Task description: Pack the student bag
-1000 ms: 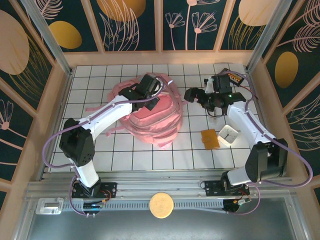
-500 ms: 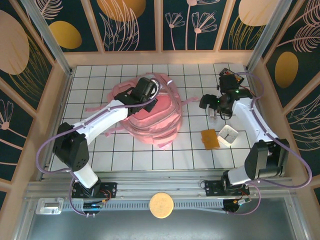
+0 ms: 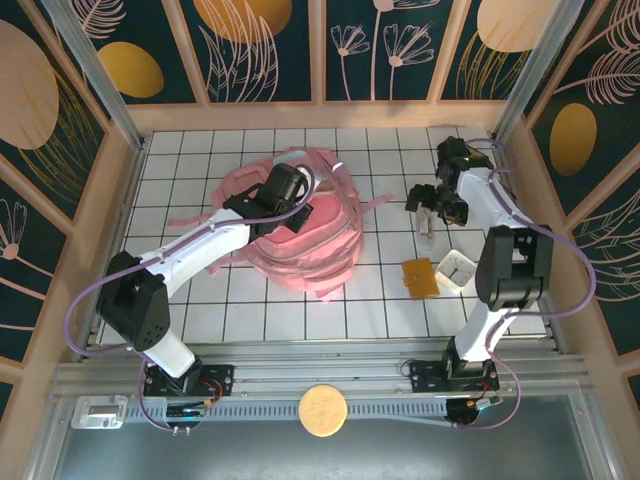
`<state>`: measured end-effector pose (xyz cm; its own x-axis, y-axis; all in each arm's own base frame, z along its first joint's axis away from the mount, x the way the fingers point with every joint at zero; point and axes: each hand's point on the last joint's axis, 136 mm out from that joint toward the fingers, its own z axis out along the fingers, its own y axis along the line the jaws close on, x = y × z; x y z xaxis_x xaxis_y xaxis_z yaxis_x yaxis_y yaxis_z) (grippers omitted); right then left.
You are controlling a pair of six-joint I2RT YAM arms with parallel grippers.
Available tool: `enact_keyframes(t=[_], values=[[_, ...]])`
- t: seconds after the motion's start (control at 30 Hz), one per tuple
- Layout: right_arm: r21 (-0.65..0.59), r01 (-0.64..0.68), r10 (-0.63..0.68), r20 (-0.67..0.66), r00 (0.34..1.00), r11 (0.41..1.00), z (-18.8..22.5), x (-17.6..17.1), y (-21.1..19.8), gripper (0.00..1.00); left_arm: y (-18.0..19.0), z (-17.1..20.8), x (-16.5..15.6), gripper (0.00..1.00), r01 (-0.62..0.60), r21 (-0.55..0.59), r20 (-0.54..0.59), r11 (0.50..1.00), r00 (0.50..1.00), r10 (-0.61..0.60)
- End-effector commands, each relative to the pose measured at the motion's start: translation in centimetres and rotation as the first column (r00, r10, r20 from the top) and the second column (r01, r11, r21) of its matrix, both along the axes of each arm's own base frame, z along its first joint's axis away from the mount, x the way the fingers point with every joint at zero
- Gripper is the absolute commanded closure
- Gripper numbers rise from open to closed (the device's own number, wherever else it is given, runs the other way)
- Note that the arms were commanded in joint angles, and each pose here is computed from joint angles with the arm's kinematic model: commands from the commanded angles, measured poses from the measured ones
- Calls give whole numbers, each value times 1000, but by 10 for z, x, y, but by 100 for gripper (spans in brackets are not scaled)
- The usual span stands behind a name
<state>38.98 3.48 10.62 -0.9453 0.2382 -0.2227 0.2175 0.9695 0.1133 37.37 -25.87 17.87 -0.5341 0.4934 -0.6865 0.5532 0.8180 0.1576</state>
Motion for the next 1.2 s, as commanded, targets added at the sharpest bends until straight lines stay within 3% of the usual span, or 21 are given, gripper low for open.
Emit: enact_keyframes(t=[0.0, 0.3, 0.57, 1.17], values=[[-32, -16, 15, -34, 999, 999, -10, 11, -5, 1, 1, 18, -2, 100, -13, -68, 22, 998, 1000, 14], [-67, -26, 18, -120, 993, 997, -51, 19, -10, 5, -1, 18, -2, 100, 5, -56, 26, 998, 1000, -4], [-95, -24, 9, -161, 987, 995, -78, 12, -16, 16, -4, 15, 1, 100, 10, -61, 15, 998, 1000, -9], [-81, -22, 8, -178, 984, 996, -98, 10, -22, 34, -14, 7, 9, 100, 16, -59, -8, 998, 1000, -17]])
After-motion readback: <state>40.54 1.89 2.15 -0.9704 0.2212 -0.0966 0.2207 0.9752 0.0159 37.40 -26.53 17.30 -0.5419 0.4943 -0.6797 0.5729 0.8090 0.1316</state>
